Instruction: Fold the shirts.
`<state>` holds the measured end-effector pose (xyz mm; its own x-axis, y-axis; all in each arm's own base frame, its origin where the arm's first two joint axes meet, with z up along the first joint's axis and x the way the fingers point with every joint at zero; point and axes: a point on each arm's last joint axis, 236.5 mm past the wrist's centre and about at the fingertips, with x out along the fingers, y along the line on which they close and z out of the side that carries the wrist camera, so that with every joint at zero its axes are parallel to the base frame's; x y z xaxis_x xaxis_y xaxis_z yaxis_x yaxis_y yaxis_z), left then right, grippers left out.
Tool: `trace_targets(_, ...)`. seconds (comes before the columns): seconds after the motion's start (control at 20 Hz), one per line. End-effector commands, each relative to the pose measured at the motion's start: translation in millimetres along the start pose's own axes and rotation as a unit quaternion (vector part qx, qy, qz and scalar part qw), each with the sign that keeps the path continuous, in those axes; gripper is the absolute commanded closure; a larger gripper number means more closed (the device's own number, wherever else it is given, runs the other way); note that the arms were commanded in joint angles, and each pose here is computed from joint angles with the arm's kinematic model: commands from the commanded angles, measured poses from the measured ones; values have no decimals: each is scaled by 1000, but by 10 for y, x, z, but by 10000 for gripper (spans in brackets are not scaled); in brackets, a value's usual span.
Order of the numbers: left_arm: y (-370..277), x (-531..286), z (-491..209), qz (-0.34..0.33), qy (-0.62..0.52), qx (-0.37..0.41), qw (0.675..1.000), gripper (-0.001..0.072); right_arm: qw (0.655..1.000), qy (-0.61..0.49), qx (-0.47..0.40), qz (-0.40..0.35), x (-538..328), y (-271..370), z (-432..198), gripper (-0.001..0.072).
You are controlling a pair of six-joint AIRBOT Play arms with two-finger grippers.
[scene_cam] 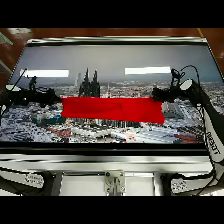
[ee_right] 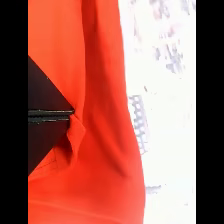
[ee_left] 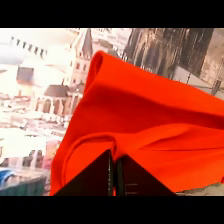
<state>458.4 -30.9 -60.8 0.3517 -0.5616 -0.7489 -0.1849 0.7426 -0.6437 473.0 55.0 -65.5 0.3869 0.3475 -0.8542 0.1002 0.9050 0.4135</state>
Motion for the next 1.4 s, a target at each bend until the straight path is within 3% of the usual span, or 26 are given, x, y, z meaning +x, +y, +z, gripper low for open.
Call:
trace_targets(0.0,-50,193,-136,-1,33,11,999,669,1000,12,9,-4,133,-67,-35,654)
trace_targets(0.2,200,190,-273,54,61,-20,997,628,1000,26,18,-3,82,-116,-87,654)
trace_targets(0.25,253,176,-319,65,70,-30,995,572,999,28,21,-1,76,-119,-97,649)
trace_targets(0.3,251,170,-352,65,77,-30,994,341,999,28,21,0,72,-114,-96,580)
trace_targets(0.35,238,162,-375,63,82,-30,994,120,999,27,19,0,60,-108,-90,376)
trace_targets(0.4,227,140,-393,62,89,-30,994,30,1000,26,13,0,24,-95,-85,135)
trace_targets(0.45,222,101,-384,60,91,-31,994,27,1000,25,-3,-3,-57,-99,-79,52)
trace_targets(0.6,228,-71,-313,55,84,-47,994,28,998,42,-12,-41,-402,-418,-137,52)
trace_targets(0.85,8,-200,-328,48,79,-30,995,37,988,134,70,-25,-550,-853,-600,36)
trace_targets(1.15,-336,-39,-569,42,116,13,992,38,981,139,119,61,-30,-548,-589,36)
trace_targets(1.35,-567,23,-652,23,123,41,991,38,979,139,129,76,205,-438,-596,37)
